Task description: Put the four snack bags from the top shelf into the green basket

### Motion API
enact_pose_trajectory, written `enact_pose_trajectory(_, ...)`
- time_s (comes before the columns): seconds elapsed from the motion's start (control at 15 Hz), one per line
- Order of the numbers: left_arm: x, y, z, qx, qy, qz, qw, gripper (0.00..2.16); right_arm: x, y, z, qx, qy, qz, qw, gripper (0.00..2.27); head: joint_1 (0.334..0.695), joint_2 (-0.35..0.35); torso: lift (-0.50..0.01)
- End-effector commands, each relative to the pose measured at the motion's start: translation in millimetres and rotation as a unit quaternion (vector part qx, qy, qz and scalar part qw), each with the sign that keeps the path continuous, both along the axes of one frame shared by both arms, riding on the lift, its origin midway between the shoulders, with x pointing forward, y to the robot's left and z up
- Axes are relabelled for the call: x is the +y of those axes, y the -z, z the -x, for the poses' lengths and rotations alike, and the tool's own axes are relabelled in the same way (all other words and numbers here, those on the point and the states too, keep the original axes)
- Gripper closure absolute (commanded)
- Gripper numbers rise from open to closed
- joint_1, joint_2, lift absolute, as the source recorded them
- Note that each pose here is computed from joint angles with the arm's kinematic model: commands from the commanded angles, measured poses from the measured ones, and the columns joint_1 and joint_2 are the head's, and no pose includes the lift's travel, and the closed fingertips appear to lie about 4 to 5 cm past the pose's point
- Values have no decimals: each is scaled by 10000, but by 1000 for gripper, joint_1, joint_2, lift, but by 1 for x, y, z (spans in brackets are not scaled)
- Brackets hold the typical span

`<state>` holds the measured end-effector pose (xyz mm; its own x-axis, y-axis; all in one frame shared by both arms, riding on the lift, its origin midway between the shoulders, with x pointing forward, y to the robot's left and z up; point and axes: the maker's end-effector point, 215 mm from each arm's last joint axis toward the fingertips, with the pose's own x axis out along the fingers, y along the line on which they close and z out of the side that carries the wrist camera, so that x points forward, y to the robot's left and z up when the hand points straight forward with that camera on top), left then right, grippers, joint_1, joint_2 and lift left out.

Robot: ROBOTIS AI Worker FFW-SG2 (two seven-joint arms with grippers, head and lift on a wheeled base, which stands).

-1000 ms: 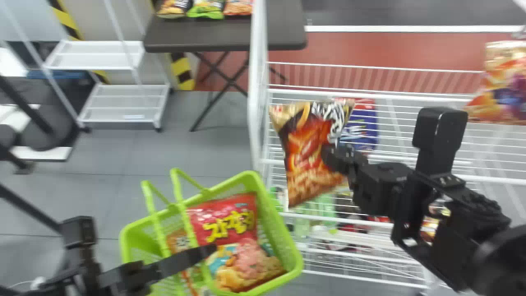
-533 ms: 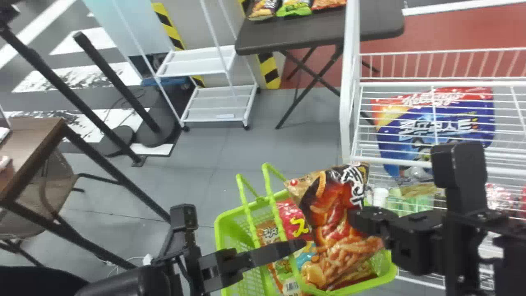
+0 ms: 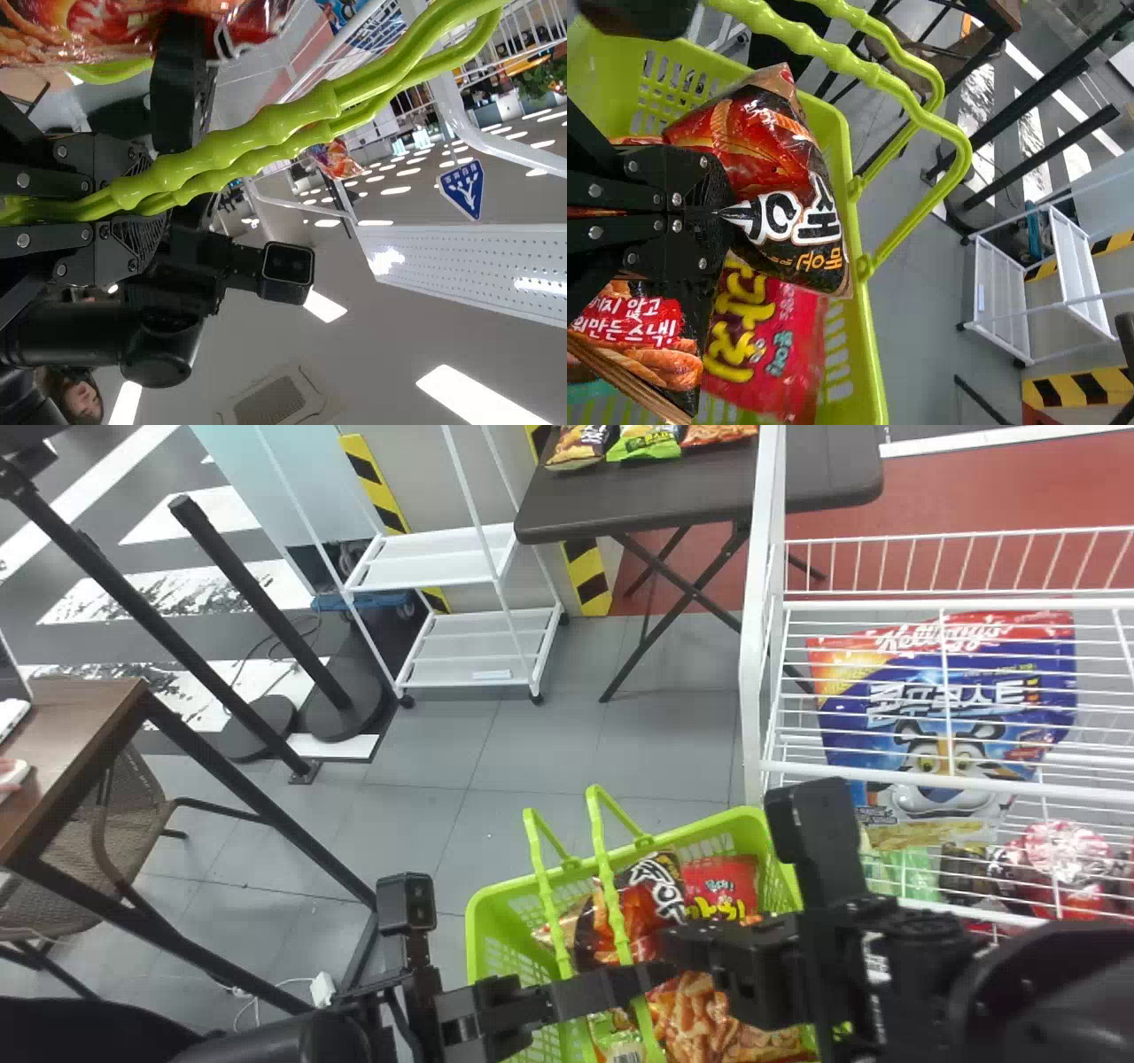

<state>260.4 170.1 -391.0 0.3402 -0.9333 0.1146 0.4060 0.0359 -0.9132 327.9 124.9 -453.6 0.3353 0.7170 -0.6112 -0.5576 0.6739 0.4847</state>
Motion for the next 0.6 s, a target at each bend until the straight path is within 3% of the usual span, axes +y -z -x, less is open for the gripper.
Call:
enact_pose_trajectory(0.0,-1,-2,3,-17,30,43,10000,2148,17,4,-4,-54,-169,37,9998,2162,695,350,0)
enact_pose_trajectory(0.07,-1,-3,4,-17,35,42,10000,2148,21,7,-5,-47,-247,34,9997,1818,695,350,0)
enact_pose_trajectory(0.13,-2,-5,5,-34,38,66,10000,2148,24,9,-4,44,-339,-27,9994,1190,695,350,0)
enact_pose_trajectory(0.2,-2,-4,5,-26,38,66,10000,2148,20,16,4,234,-458,56,9987,360,695,350,0)
enact_pose_trajectory(0.27,-1,-4,6,-20,31,63,10000,2148,13,25,11,371,-526,187,9977,-2,695,350,0)
enact_pose_trajectory(0.4,2,-4,5,-24,-3,48,10000,2148,-12,38,40,856,-642,407,9934,-2,695,350,0)
enact_pose_trajectory(0.53,2,-4,5,-24,-10,44,10000,2148,-52,24,55,1078,-642,582,9904,36,695,350,0)
